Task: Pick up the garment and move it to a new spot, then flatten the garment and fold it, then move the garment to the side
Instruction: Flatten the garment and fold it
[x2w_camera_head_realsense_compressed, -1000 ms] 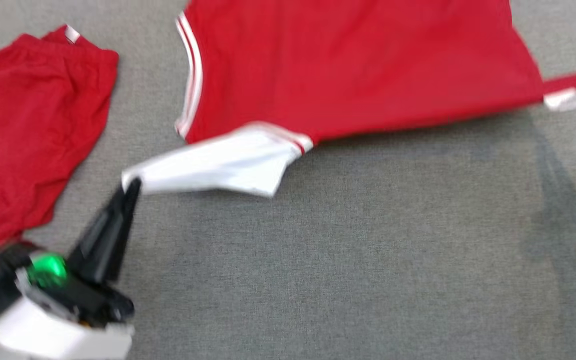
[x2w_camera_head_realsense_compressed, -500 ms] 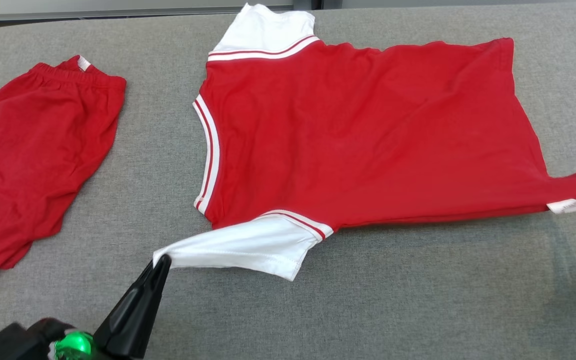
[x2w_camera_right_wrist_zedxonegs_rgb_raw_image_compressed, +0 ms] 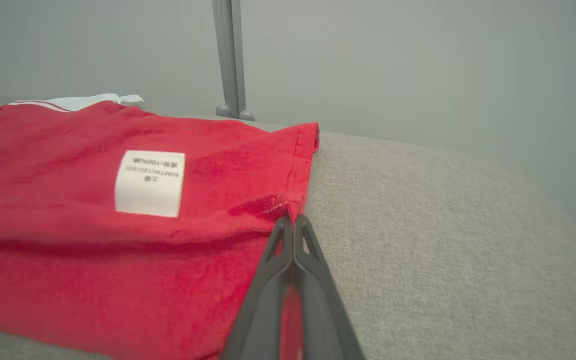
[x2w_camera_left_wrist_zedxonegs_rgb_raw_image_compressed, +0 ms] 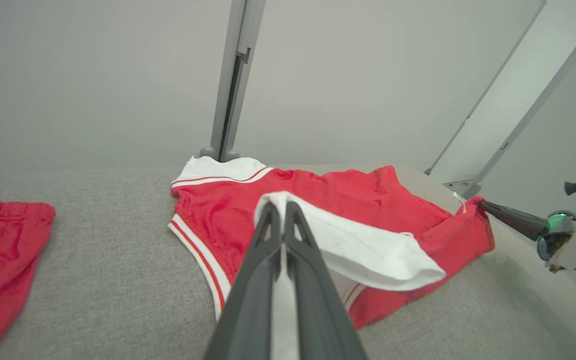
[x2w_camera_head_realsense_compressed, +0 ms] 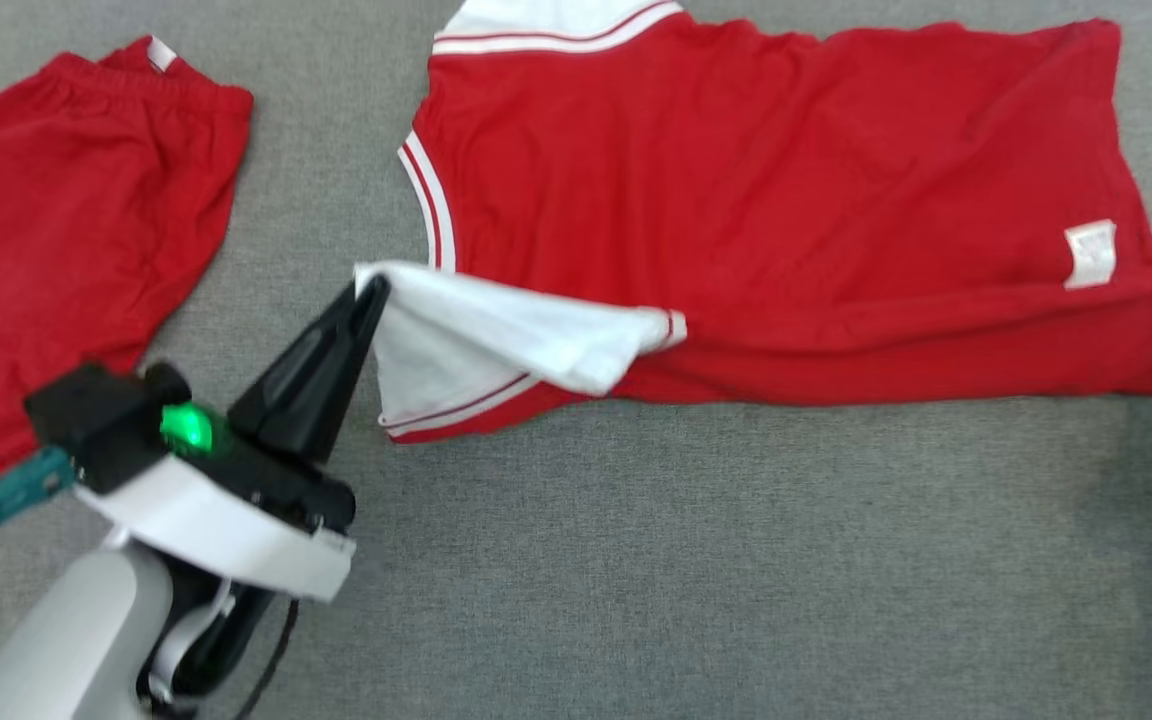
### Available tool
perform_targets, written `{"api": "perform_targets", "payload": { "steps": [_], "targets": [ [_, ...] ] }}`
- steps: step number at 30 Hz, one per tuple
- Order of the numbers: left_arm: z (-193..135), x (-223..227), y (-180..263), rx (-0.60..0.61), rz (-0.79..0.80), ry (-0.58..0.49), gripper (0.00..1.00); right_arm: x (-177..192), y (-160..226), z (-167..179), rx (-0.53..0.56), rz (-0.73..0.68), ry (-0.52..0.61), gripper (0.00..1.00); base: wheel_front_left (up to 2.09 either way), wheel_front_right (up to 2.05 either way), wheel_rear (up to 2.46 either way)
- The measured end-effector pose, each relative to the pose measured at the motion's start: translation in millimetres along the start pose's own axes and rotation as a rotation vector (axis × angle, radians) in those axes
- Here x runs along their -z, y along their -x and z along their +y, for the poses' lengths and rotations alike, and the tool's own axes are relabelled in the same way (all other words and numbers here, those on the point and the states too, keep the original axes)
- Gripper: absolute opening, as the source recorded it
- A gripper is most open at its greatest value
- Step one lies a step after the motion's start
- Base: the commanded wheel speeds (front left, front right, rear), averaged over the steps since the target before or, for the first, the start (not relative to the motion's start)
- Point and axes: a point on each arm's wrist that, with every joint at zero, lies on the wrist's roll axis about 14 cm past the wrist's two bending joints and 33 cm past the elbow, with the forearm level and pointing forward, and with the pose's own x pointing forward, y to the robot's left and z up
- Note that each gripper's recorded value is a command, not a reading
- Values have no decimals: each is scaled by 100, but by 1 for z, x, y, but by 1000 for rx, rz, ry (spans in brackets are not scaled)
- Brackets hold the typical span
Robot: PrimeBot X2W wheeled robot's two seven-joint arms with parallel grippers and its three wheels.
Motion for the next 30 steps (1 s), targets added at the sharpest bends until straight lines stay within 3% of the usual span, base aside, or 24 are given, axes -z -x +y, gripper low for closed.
{"api": "perform_targets", "payload": {
  "steps": [9,10,11,12,13,18,25,30],
  "targets": [
    [29,15,-41,0,37,-57,0,19,-38,1,-21,42,9,0,0,0,0],
    [31,19,-43,0,47,-55,0,21,-41,2,-22,43,5,11,0,0,0],
    [32,23,-44,-3,55,-53,18,22,-43,2,-21,40,-3,73,0,0,0],
    [33,26,-45,-5,59,-51,76,22,-44,2,-19,35,-6,100,0,0,0],
    [34,28,-45,-5,59,-49,100,21,-45,2,-17,29,-9,100,0,0,0],
    [33,27,-37,-22,14,-34,100,8,-40,2,-7,-35,-26,100,0,0,0],
    [27,48,8,-131,30,35,100,-11,-14,1,24,-112,-29,100,0,0,0],
    [9,81,46,-191,129,165,100,-8,8,15,22,-124,-66,100,0,0,0]
  ]
}}
